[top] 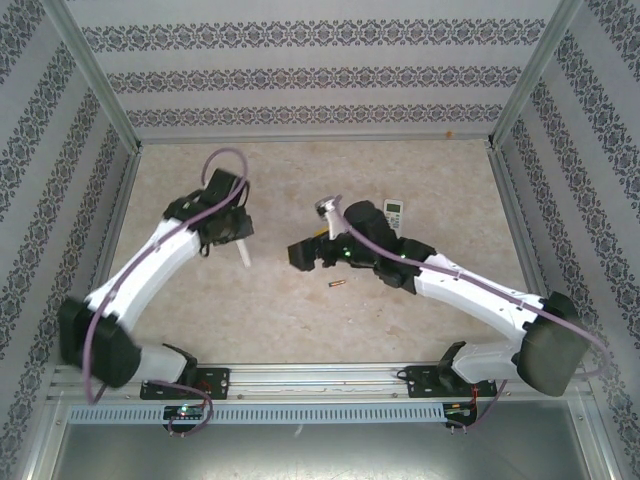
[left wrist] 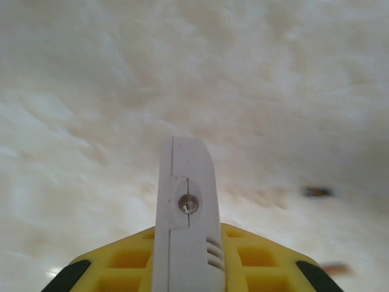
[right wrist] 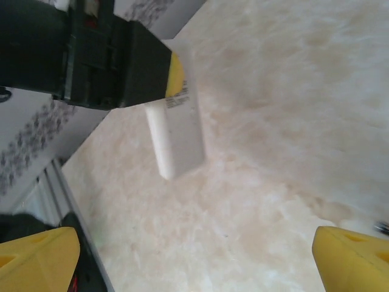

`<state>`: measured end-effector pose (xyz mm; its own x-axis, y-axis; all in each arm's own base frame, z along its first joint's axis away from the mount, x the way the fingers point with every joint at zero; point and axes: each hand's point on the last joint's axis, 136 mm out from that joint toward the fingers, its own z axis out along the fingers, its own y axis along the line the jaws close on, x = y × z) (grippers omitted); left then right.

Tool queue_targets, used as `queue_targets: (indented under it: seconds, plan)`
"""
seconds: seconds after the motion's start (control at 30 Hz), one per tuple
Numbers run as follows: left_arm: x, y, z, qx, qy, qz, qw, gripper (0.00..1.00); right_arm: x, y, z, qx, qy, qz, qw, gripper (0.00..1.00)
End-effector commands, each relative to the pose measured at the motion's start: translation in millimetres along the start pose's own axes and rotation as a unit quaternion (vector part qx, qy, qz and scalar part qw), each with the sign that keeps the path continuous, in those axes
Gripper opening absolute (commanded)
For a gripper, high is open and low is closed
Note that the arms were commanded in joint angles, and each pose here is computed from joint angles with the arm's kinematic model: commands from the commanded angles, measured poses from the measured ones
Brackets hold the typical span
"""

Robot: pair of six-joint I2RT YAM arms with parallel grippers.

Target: Load the batteries into the remote control

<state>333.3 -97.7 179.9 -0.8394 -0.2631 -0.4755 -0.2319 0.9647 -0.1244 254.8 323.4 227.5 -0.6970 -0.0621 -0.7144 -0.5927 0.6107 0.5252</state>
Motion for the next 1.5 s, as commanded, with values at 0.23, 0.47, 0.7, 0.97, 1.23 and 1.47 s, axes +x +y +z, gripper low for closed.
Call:
queue_targets:
  seconds: [0.23,0.47,0.7,0.97,1.23,1.47]
  plan:
    - [-55.0,62.9,53.5,-0.37,0.118,0.227,0.893,0.09,52.0,-66.9,-22.9,0.077,0.106,0.188,0.973,0.98]
    - [-78.4,61.5,116.2,-0.413,0.138,0.228,0.871,0.08,55.0,-80.3,-45.9,0.097,0.085,0.202,0.971,0.98]
    - [-70.5,26.7,172.3,-0.304,0.151,0.181,0.923,0.18,50.3,-93.1,-66.2,0.115,0.07,0.22,0.966,0.98]
    - [-59.5,-0.3,198.8,-0.213,0.173,0.145,0.951,0.39,44.0,-124.1,-92.1,0.168,0.034,0.263,0.949,0.98]
    - [-78.6,-38.8,166.4,-0.087,0.15,0.108,0.979,0.53,21.4,-173.5,-125.3,0.264,-0.033,0.268,0.926,0.98]
    - [-85.1,-117.7,55.0,0.207,0.078,0.064,0.973,0.8,5.9,-238.8,-117.6,0.393,0.002,0.222,0.892,0.98]
